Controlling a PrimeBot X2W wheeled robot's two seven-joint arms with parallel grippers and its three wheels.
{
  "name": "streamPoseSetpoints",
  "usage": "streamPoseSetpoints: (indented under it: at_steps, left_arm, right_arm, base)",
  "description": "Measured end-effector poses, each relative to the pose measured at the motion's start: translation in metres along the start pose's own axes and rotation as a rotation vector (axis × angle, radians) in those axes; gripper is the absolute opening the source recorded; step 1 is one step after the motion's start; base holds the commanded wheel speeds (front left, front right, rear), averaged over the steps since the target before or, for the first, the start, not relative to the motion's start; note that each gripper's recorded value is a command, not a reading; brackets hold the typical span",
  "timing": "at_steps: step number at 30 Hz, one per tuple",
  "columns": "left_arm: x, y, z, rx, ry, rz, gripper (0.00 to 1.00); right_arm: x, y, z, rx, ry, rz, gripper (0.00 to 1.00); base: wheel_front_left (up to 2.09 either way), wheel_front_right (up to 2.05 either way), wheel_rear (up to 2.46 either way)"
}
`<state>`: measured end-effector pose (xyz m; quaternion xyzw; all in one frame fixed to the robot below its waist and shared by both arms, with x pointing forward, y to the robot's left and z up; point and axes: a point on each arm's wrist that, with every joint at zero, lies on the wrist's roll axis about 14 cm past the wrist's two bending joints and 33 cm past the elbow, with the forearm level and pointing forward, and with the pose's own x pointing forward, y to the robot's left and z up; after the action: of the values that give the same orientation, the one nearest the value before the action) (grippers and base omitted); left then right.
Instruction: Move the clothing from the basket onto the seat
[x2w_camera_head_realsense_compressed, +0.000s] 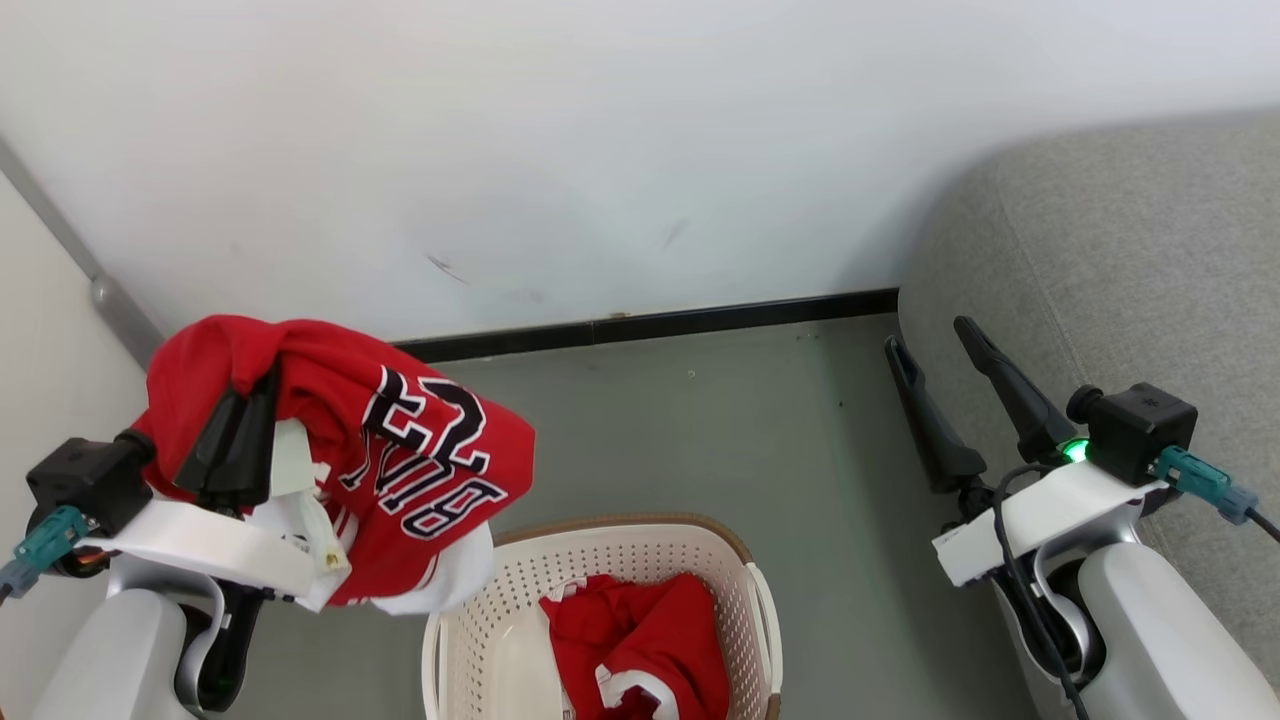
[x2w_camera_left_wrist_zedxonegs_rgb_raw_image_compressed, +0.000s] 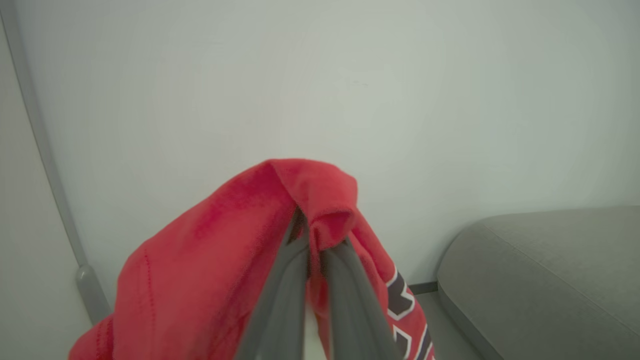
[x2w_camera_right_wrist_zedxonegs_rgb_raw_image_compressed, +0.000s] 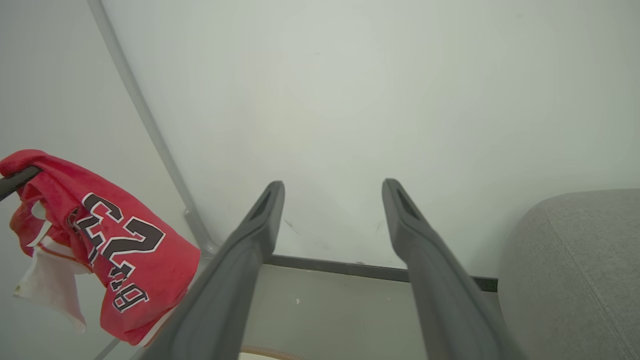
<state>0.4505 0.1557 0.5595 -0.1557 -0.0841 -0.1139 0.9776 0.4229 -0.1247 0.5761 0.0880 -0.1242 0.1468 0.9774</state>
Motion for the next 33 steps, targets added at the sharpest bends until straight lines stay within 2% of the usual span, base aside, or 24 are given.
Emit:
streamPoseSetpoints:
  at_steps: [8, 19, 33]
  left_arm:
    - [-0.006, -0.006, 0.002, 0.013, -0.003, -0.015, 0.00]
    - [-0.004, -0.032, 0.005, 0.040, -0.016, -0.100, 0.00]
    - [0.004, -0.099, 0.014, 0.058, -0.048, -0.305, 0.00]
  right_arm:
    - [-0.006, 0.009, 0.002, 0.010, 0.001, 0.025, 1.00]
    - [-0.007, 0.033, -0.002, 0.045, 0.013, 0.096, 1.00]
    - [-0.011, 0.087, -0.015, 0.112, 0.068, 0.268, 1.00]
  base:
    - [0.00, 0.00, 0.00]
    - [0.00, 0.00, 0.00]
    - [0.00, 0.00, 0.00]
